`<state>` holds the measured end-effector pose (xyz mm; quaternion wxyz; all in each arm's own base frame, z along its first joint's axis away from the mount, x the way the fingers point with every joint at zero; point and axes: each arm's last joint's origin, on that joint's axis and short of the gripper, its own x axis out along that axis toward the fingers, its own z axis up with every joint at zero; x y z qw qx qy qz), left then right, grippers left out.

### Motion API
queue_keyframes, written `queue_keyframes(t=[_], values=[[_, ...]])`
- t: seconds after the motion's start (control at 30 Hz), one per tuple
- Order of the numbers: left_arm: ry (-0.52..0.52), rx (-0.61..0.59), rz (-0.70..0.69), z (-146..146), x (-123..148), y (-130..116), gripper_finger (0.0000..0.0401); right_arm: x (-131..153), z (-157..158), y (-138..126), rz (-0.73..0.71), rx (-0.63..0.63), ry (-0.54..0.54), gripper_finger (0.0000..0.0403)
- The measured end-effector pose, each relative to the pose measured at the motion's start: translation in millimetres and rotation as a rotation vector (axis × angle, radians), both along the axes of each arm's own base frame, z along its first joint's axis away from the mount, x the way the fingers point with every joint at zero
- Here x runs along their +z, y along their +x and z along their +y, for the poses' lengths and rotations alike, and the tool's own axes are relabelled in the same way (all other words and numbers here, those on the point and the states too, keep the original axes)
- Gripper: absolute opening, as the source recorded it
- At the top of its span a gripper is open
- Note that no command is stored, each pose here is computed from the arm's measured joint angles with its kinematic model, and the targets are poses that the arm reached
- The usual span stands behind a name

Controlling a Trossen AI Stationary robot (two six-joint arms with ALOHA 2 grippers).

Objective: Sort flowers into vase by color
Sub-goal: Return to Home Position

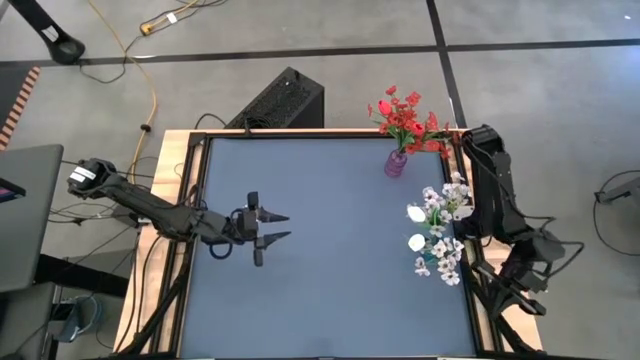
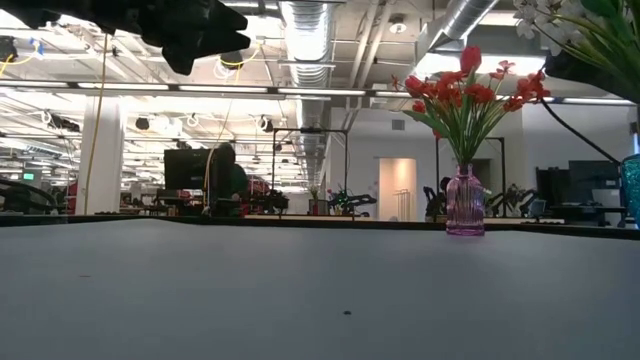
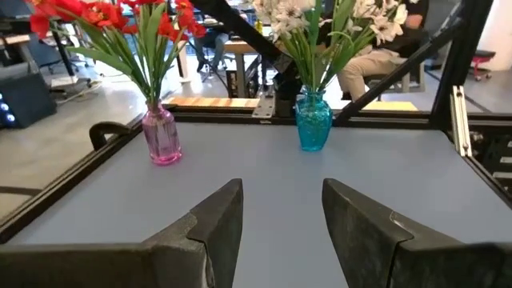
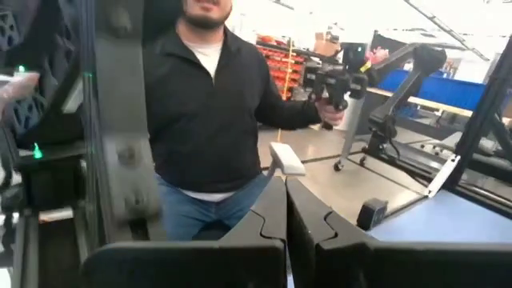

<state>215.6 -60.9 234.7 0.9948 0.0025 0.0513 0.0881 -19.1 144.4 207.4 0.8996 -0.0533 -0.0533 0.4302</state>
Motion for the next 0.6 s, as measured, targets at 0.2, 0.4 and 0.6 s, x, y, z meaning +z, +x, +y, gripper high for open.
queue_keyframes(t=[0.2, 0.4, 0.6], values=[[-0.031, 0.011, -0.006, 1, 0, 0, 0.0163, -24, -9, 9, -0.021, 0.046, 0.045, 0.0020], [-0.041, 0.016, -0.010, 1, 0, 0, 0.0163, -28, -13, 21, 0.008, -0.014, 0.103, 0.0020], [-0.038, 0.017, -0.018, 1, 1, 0, 0.0163, -36, -15, 30, 0.155, -0.069, 0.141, 0.0020]])
